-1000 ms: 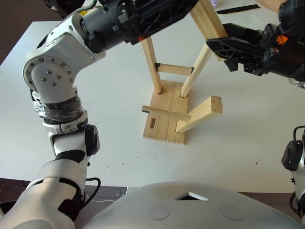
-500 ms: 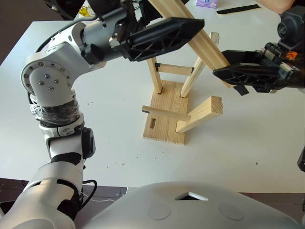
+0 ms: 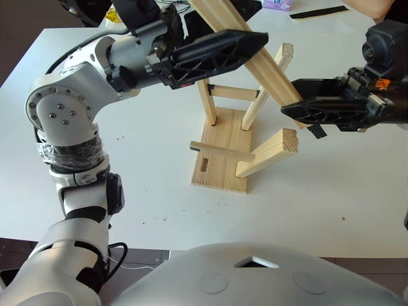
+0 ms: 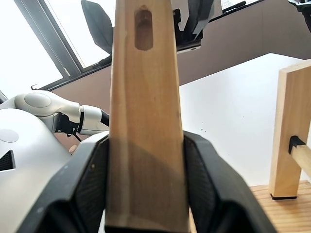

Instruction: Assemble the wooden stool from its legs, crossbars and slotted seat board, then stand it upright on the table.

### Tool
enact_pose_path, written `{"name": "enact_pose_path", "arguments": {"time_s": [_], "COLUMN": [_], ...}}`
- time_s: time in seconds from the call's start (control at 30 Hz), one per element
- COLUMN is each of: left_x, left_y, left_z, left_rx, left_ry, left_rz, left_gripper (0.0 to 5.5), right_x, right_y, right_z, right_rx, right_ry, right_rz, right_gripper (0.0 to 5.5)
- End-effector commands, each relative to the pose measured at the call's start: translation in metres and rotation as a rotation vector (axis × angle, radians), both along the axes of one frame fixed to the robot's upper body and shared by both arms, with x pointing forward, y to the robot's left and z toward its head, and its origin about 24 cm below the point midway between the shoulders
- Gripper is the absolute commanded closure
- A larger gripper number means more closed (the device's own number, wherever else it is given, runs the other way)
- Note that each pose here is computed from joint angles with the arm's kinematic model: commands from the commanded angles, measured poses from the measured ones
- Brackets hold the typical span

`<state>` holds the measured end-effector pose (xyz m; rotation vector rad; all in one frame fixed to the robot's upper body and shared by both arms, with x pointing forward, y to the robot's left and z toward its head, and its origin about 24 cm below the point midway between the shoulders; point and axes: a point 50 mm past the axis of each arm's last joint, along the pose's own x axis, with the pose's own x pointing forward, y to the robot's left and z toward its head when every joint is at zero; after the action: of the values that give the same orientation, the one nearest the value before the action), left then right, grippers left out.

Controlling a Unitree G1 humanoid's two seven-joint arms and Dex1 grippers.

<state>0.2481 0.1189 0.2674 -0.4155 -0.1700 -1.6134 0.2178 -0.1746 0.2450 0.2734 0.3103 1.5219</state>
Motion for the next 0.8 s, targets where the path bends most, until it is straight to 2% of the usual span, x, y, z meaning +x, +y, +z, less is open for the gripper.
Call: {"name": "enact_pose_path", "arguments": {"time_s": [0.03, 0.27, 0.6, 0.63, 0.8], "left_x": [-0.0034, -0.0075, -0.0057, -0.0056, 0.0016], "left_y": [-0.0021, -0.0010, 0.0012, 0.0017, 0.0068], "left_z": [-0.0026, -0.0094, -0.0093, -0.0097, -0.0033], "left_rx": [0.032, 0.087, 0.087, 0.089, 0.061], "left_ry": [0.009, 0.002, 0.007, 0.007, 0.001], "left_rz": [-0.029, -0.036, -0.015, -0.011, 0.045], "left_gripper": [2.32, 3.37, 3.39, 3.39, 3.40], "right_x": [-0.0019, -0.0004, 0.0031, 0.0047, 0.0034], "right_y": [-0.0005, -0.0029, -0.0024, -0.0026, -0.0071], "right_z": [-0.0005, 0.0048, -0.0004, -0.0019, -0.0030], "right_rx": [-0.036, -0.053, -0.100, -0.110, -0.138], "right_ry": [-0.011, -0.027, -0.049, -0.050, -0.061], "right_rz": [-0.002, 0.005, -0.024, -0.035, -0.041], "right_gripper": [3.44, 3.44, 3.44, 3.07, 2.38]}}
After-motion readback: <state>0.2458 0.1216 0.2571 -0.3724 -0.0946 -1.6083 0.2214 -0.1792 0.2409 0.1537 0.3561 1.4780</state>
